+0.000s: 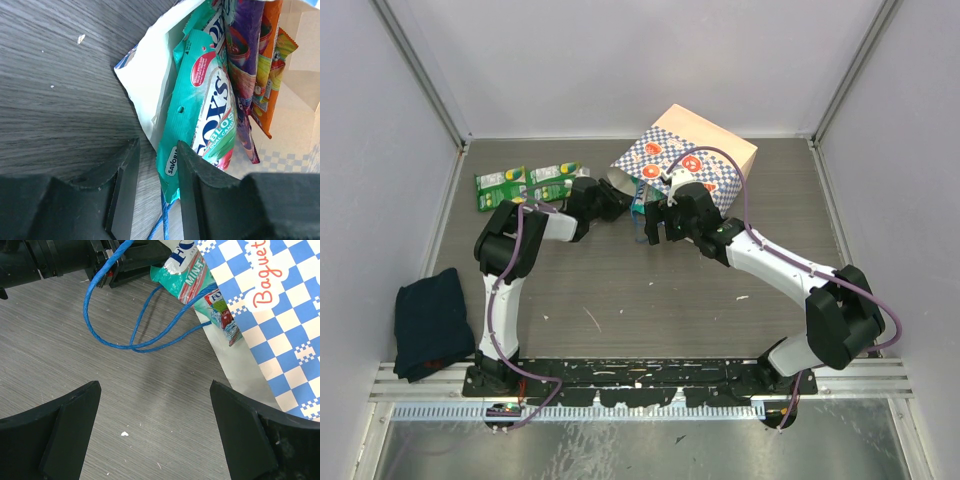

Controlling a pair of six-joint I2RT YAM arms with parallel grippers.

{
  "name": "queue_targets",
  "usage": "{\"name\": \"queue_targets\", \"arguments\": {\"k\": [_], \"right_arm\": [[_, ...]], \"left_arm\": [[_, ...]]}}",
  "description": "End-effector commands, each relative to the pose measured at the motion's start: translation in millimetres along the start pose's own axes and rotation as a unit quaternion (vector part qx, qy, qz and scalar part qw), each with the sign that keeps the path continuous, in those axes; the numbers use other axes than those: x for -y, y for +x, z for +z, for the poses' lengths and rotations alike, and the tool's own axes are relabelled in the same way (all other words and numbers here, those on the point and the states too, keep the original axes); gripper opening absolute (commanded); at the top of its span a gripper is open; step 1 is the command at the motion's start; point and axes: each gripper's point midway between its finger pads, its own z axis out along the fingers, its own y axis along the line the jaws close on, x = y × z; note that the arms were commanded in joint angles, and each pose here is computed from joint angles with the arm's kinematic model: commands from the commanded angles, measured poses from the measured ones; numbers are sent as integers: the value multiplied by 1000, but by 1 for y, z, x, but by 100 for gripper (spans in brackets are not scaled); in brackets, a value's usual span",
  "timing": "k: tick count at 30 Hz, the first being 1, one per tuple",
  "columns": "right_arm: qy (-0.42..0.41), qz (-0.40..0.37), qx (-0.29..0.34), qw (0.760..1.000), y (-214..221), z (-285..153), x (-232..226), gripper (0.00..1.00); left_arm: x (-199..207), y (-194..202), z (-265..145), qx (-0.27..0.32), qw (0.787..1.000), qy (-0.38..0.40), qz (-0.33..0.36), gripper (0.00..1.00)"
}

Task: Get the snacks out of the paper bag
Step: Take out the snack from the paper bag.

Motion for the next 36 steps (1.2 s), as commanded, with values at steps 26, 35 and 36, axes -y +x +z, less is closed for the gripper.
{"name": "queue_targets", "arguments": {"k": [26, 35, 36], "right_arm": [[-13, 2, 44, 999, -24, -8, -7, 97], [-14, 2, 42, 999, -23, -8, -7, 97], [-13, 3, 43, 999, -23, -8, -7, 97]], "left_arm": [[52, -11, -26, 21, 998, 55, 17, 35], [36, -15, -44, 34, 998, 3, 54, 33], [36, -13, -45, 33, 998, 3, 54, 33]]}}
